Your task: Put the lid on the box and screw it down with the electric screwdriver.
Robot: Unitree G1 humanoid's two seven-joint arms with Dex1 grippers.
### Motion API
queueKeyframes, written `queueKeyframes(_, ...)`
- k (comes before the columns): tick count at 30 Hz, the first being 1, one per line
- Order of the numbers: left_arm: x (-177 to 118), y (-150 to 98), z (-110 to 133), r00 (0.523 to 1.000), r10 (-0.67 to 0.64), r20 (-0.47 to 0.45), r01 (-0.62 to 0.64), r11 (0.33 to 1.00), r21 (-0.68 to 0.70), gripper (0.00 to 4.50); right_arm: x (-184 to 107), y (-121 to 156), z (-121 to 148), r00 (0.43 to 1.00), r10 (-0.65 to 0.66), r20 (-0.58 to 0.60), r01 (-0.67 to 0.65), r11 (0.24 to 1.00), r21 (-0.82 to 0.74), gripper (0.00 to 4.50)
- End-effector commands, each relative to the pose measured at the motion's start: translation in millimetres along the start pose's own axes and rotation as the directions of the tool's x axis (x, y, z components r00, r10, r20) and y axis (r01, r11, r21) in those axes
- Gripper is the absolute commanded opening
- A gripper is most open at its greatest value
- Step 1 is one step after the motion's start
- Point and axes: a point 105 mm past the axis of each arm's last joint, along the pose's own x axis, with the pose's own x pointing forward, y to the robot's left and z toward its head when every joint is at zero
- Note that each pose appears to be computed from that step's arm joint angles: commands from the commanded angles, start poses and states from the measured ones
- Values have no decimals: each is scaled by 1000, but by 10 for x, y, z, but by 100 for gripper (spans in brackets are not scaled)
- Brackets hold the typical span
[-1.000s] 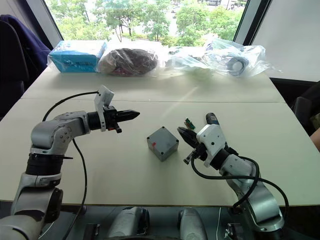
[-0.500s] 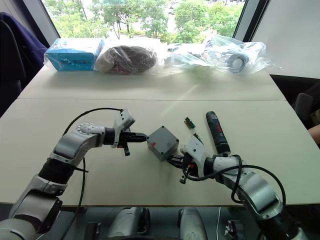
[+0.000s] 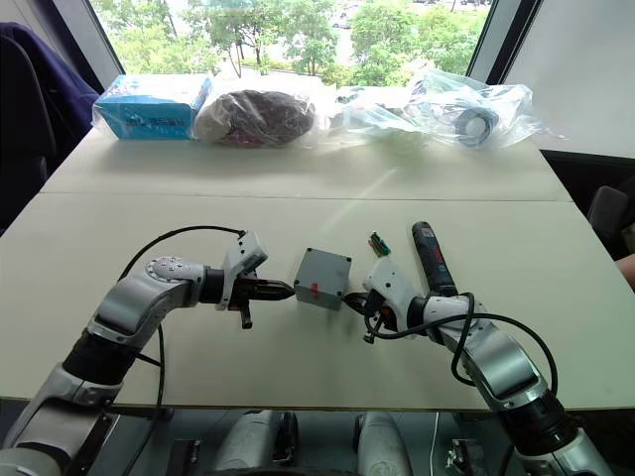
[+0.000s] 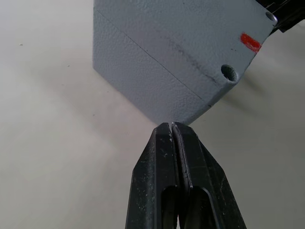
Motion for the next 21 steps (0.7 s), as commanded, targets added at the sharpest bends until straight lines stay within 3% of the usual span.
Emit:
queueKeyframes(1,47,-141,125,997,-59,42,58,998,35,0,-6,-6,174,998,-3,67,7,998,-55,4)
queueKeyframes(12,28,-105,89,998,-50,25,49,998,26,0,-9,-19,164,997,-23,77,27,998,-53,4)
queueKeyframes(16,-115,53,95,1000,14,28,-13,999,-32,0,-94,-38,172,995,-49,88,54,997,-51,4)
queueKeyframes(18,-220,104,164,997,28,68,-23,997,-68,0,-162,-57,197,991,-79,109,84,995,-45,4)
queueKeyframes(21,-528,394,532,951,199,239,-176,978,-113,0,-373,-100,209,976,-173,129,172,985,15,4)
